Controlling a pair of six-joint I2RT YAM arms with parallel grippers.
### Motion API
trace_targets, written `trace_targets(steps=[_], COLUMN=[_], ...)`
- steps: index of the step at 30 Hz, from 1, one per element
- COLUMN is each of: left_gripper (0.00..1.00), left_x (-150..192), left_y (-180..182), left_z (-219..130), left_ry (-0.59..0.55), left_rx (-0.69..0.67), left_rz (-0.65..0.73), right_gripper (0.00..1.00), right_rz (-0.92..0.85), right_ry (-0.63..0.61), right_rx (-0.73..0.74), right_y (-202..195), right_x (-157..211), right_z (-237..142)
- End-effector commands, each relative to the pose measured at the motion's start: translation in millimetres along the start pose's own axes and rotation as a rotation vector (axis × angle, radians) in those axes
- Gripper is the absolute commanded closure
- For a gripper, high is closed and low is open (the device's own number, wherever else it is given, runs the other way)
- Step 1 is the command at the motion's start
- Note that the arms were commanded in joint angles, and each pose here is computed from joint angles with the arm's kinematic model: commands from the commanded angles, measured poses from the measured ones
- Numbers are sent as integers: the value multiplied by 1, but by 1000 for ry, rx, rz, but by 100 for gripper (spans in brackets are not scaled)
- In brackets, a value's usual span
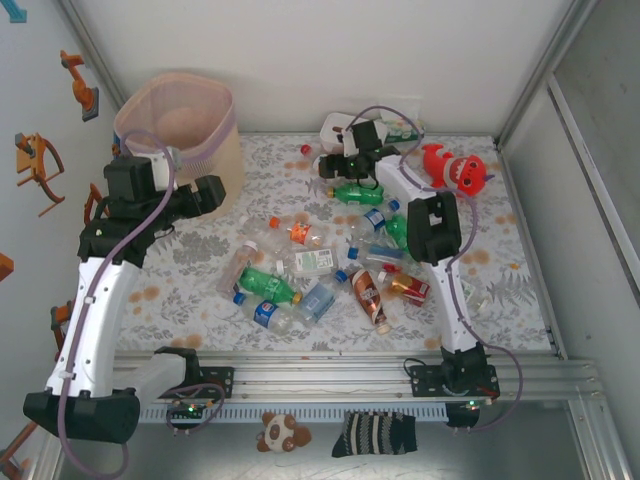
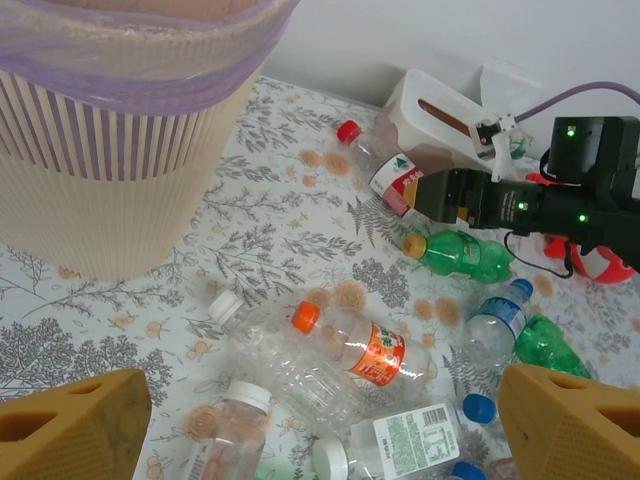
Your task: Put the plastic bottles in the bin
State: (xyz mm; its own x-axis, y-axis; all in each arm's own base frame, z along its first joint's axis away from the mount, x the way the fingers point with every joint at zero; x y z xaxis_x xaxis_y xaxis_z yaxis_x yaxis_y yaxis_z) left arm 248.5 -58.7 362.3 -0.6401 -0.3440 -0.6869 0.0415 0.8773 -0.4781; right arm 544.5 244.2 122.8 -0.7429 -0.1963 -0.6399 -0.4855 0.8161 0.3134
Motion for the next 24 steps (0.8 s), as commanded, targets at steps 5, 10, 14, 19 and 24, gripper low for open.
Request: trace_targets(steps=[5,10,14,19,24], left_gripper=[10,9,9,9,8], left_x=[-1,-1,-2,-3,-7], left_y=[-4,-4,-3,-3,-4], left_z=[1,2,1,0,-2], left_ry=[31,32,23,14,-12], left_rx=[29,26,21,14,78], left_rz=[9,12,14,18,-29], right_gripper=[17,22,25,31,36], right_rz=[0,-1,-13,-41,-59], right_ry=[-2,1,-19,-45,-75], right_rx=[-47,-45,-41,-43,-46], right_y=[10,11,13,20,30], right_x=[3,5,-1,-11,-20], right_z=[15,16,8,-9,-30])
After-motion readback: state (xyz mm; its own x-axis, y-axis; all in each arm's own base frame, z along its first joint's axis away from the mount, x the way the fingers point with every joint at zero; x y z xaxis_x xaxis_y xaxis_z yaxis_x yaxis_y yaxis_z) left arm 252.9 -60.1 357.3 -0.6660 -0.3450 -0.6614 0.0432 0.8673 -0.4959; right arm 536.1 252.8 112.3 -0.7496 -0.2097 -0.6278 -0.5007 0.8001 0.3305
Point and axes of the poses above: each hand's point on the last joint's axis, 136 mm out from that joint toward the fingers, its own z axis out along the fingers, its own y axis along the line the jaws close on, x = y × z, the point moved 8 cm from there along -z, back along the fingers, and after that the axes turned 7 degrees about -z, right-handed, at the moved point
